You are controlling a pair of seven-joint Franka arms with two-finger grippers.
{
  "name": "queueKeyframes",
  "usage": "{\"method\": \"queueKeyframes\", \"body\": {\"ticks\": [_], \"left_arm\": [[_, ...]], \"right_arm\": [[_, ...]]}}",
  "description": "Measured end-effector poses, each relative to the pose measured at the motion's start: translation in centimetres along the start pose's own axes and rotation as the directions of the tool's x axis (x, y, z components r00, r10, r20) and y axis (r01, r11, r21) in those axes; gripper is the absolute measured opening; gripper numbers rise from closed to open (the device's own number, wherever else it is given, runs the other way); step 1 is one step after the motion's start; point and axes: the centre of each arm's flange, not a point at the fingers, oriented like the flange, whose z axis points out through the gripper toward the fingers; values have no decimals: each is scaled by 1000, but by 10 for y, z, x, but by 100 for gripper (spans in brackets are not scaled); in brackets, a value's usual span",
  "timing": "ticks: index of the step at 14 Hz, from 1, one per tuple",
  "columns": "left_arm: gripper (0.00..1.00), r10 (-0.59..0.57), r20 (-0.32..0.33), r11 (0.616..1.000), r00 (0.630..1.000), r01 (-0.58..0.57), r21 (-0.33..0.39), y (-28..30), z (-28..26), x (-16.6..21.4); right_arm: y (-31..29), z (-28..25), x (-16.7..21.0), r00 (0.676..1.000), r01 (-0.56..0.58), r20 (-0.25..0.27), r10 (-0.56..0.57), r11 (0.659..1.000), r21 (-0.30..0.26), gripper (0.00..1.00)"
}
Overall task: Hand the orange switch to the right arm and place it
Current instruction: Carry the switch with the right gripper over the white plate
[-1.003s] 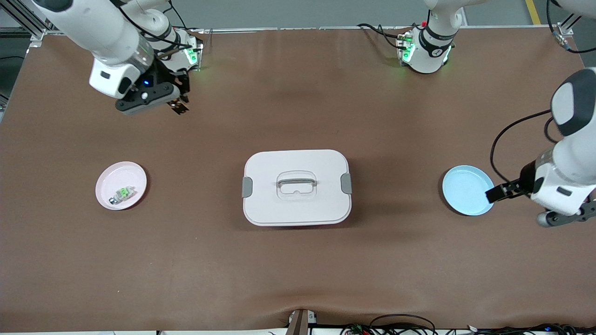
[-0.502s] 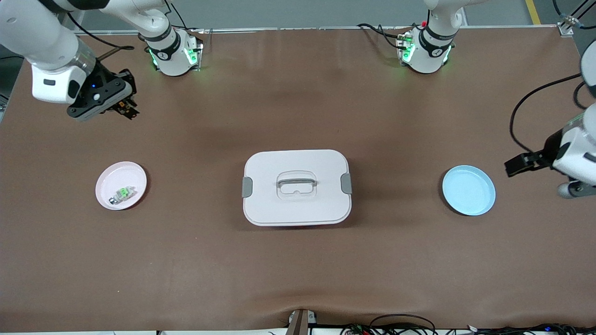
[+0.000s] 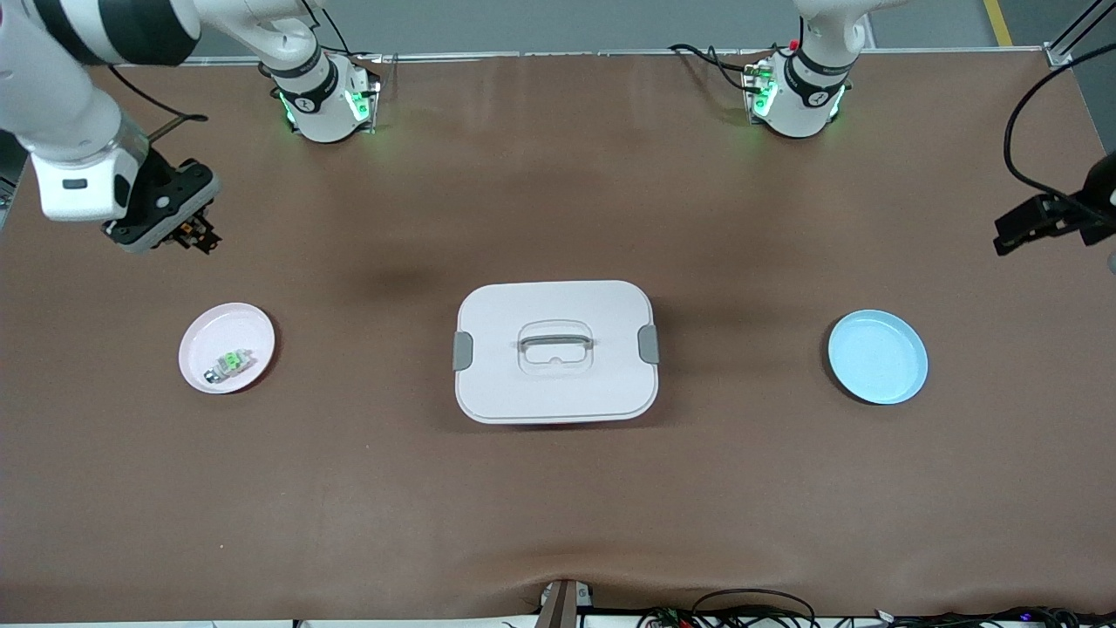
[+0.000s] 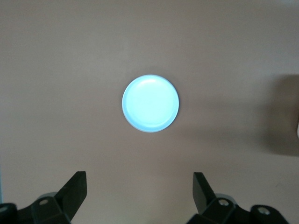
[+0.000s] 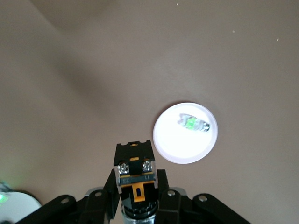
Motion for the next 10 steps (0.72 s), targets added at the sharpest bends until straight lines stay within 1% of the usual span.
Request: {"method": "queueKeyframes", "body": {"ticks": [3,5,8,10], "left_arm": [[100,-6,11,1000,1000,7,-28,-14,-2,-21],[100,3,15,999,1000,-3,-49,-13,-3,-26],[100,23,13,998,1000,-23,-52,-2,-5,-27],[100,46,12,998,999,-46,-53,10,-5,-28]], "right_arm": [[44,38,-19,994,114,-5,-114,993,-22,36],[70,68,-30,984,179,-1,-179,984,-23,36],[96,104,-44,968,252,1,-252,968,-23,36],[110,124,-56,950,312,2,-312,950,-24,36]]}}
